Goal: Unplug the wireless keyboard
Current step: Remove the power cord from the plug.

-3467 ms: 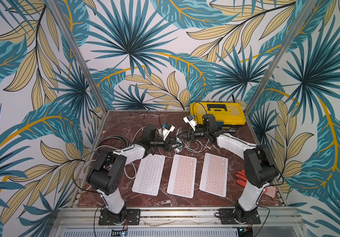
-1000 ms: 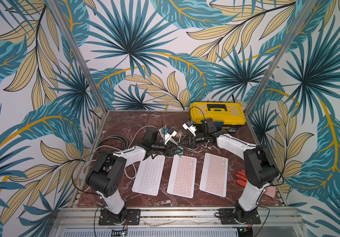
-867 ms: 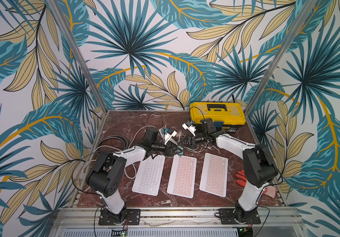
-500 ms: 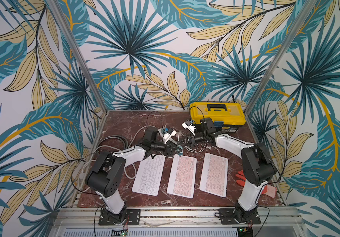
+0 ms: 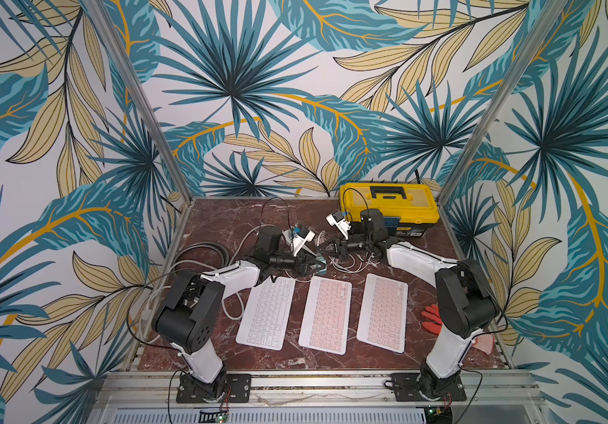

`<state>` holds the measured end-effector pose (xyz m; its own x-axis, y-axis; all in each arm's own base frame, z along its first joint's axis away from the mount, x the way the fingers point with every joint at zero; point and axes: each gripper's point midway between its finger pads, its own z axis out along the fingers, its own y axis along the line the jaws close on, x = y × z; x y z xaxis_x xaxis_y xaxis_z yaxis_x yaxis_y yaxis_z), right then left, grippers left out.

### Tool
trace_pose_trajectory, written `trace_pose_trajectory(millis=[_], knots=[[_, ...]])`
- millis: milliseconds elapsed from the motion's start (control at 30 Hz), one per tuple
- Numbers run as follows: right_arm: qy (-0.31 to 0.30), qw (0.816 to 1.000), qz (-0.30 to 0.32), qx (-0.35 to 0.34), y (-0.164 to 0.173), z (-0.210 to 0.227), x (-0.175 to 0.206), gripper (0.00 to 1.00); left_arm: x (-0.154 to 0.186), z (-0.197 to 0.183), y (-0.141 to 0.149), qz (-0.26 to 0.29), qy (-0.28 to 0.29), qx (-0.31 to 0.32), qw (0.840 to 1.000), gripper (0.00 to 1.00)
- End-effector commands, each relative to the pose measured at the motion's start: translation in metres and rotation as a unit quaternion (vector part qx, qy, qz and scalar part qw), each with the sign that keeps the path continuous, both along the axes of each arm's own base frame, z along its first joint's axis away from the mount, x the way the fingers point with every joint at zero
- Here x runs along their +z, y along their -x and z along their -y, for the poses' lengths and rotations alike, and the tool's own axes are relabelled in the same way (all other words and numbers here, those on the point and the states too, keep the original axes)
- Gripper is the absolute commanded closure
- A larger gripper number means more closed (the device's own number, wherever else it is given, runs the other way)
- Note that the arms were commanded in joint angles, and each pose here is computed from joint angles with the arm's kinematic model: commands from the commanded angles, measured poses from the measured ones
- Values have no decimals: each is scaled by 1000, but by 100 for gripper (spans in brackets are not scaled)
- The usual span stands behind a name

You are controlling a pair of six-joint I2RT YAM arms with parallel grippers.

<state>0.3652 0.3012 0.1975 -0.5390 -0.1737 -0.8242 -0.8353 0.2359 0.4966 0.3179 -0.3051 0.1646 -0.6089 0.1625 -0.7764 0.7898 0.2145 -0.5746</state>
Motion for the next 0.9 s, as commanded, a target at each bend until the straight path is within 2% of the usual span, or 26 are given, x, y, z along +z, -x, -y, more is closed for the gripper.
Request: trace_pose_trajectory(millis=[0, 67, 267, 400, 533, 700, 867], knots=[[61, 991, 118, -19, 6, 5, -5, 93, -7, 4, 11, -35, 5, -30, 999, 76], [66, 989, 132, -24, 6, 5, -3, 93, -7, 4, 10, -37, 6, -30, 999, 76], [83, 994, 56, -51, -12, 10, -19, 92, -3, 1, 10, -26, 3, -20, 999, 76], [73, 992, 29, -101, -30, 27, -23, 92, 1, -5, 11, -12, -1, -5, 1000, 76], [91, 981, 23, -167, -49, 50, -25, 92, 4, -12, 8, -3, -4, 10, 1000, 76], [90, 964, 28, -248, -70, 84, -14, 92, 4, -17, 4, 3, -7, 24, 1000, 75], [81, 954, 83, -276, -64, 100, 20, 92, 2, -20, 0, 5, -13, 37, 999, 75]])
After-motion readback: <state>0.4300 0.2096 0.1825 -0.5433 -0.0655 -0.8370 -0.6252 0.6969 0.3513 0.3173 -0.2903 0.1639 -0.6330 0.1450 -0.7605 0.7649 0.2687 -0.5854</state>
